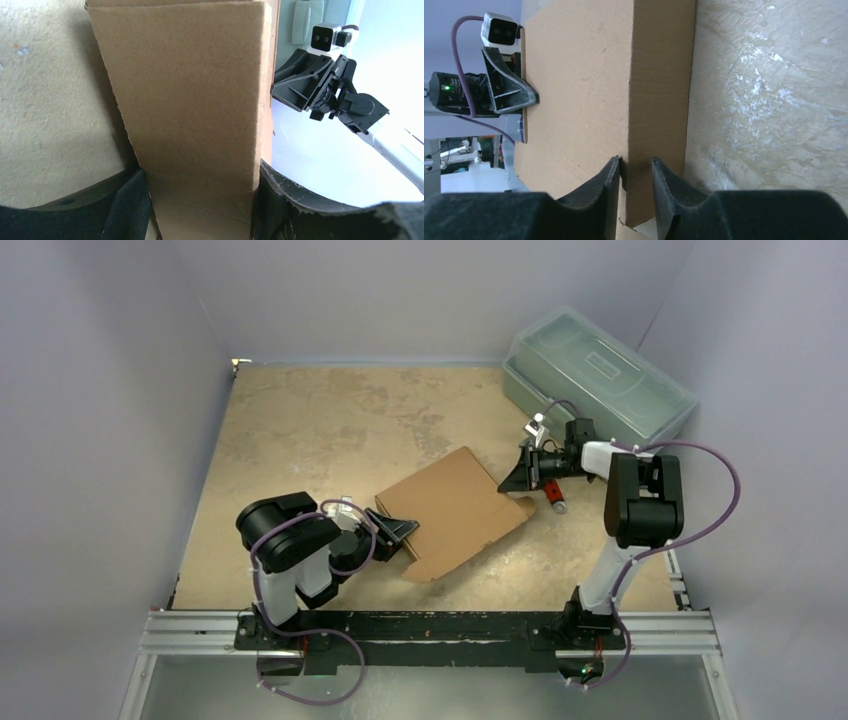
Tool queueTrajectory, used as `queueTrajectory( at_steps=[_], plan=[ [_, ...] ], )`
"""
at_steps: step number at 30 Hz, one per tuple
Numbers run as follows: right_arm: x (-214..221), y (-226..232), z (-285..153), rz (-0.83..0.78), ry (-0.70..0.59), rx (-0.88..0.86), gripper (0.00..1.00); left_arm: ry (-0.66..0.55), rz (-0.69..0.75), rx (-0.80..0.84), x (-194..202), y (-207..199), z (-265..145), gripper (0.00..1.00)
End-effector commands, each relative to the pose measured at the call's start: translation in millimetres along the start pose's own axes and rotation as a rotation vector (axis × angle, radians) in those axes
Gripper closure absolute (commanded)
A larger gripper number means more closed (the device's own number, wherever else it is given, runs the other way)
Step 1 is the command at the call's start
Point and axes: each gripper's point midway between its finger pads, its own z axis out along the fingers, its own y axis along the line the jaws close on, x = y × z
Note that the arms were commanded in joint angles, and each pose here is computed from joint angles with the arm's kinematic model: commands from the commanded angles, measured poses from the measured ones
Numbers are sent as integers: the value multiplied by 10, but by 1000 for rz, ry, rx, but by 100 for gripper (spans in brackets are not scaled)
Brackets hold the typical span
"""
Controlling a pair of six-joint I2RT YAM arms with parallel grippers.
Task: Fold the paper box
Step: Close the paper box at the center of the board.
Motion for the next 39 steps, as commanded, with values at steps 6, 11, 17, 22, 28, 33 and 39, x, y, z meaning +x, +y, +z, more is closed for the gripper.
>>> queueTrajectory(
  at_steps=[6,11,17,22,28,33,39],
  plan=[
    [-229,155,-383,-259,-59,150,34,-49,-14,197,-144,-474,-196,63],
    [-378,512,-648,-489,-107,196,24,-51,-47,232,-172,-600,-229,66],
    [-408,1127,-918,-919,-179,183,11,-7,-104,201,-119,-633,-227,70],
    [8,1558,-895,-1427,-175,49,1,-4,-100,116,-139,-750,-129,70],
    [147,1829,-687,-1700,-133,21,1,-121,-79,-131,-429,-935,-121,69],
    [101,2086,-663,-1779,-159,-29,1,-140,-111,-154,-500,-1103,-150,69],
    [76,1995,-487,-1847,-103,61,1,-100,-170,-160,-439,-1208,-12,70]
  ],
)
